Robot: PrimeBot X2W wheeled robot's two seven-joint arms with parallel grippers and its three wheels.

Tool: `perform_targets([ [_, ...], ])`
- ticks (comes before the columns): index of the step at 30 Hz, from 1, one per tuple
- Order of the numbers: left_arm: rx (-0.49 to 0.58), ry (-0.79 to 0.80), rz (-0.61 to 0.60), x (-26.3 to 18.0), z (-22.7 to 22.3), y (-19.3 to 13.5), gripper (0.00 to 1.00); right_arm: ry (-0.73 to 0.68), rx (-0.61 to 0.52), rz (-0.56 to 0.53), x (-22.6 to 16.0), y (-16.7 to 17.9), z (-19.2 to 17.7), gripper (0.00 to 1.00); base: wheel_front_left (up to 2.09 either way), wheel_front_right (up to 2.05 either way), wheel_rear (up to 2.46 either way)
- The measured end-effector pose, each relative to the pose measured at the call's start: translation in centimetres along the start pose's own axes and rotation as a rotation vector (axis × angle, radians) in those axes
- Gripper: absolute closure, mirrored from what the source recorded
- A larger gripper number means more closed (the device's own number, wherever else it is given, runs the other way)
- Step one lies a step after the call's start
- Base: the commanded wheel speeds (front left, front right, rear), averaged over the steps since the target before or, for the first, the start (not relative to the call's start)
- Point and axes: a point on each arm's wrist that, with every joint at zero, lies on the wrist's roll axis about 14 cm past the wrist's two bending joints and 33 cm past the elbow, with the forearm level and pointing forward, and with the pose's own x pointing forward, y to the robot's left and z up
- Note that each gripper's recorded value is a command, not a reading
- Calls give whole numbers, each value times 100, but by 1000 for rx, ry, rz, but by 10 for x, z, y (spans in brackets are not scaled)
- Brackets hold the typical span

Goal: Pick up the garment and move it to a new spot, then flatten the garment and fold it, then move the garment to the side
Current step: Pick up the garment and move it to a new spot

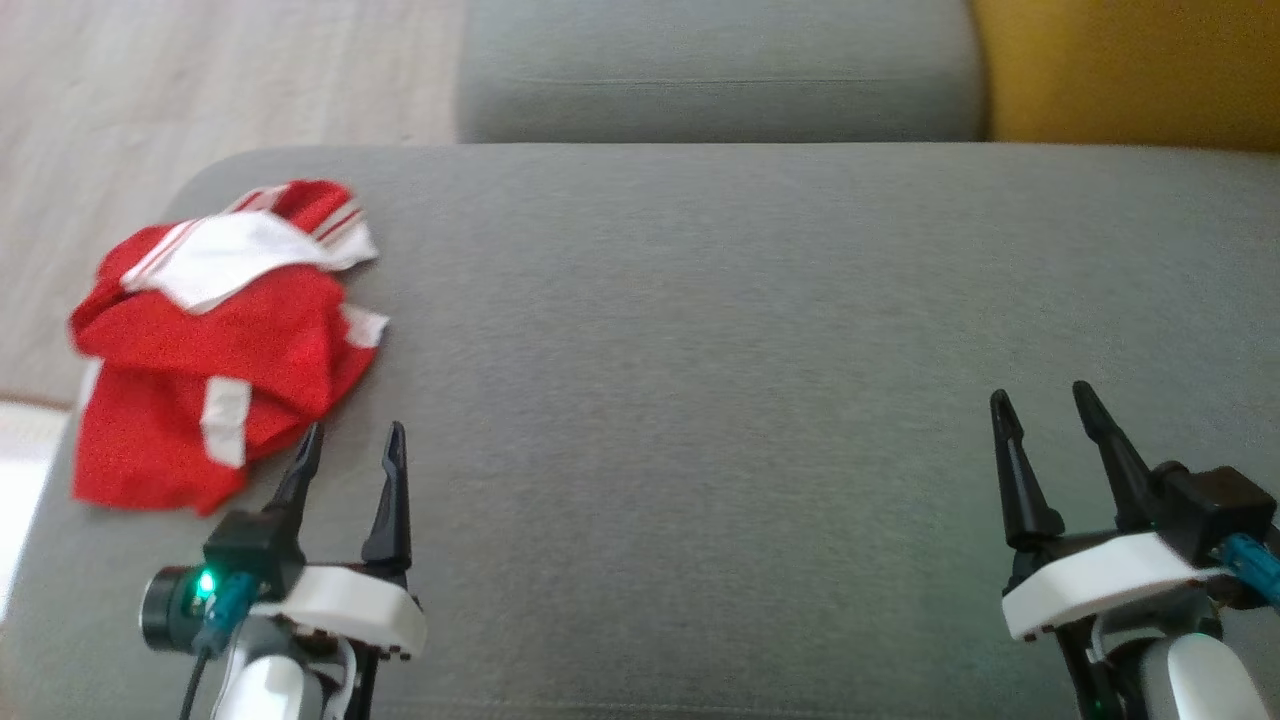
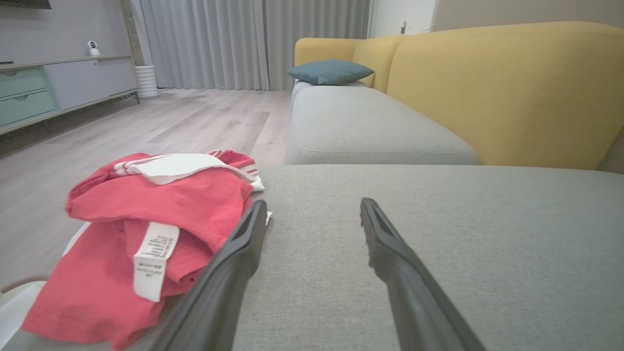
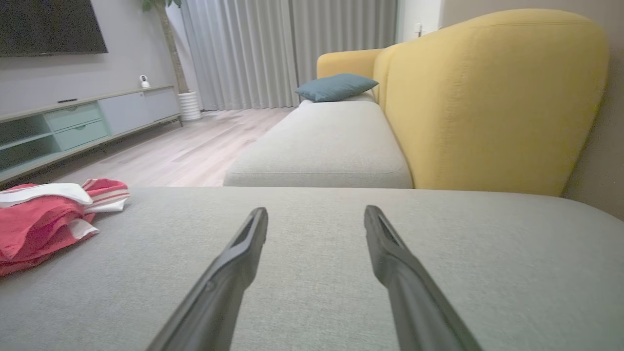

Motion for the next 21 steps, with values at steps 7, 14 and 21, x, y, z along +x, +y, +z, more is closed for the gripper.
perform_targets([
  [7,19,-32,115,-14,12,39,0,12,-6,136,22,43,-1,0,0,0,0],
  [14,30,-42,253,-43,17,81,0,12,-4,270,38,88,-1,0,0,0,0],
  [21,33,-49,325,-61,20,100,0,23,-7,344,45,113,-2,0,0,0,0],
])
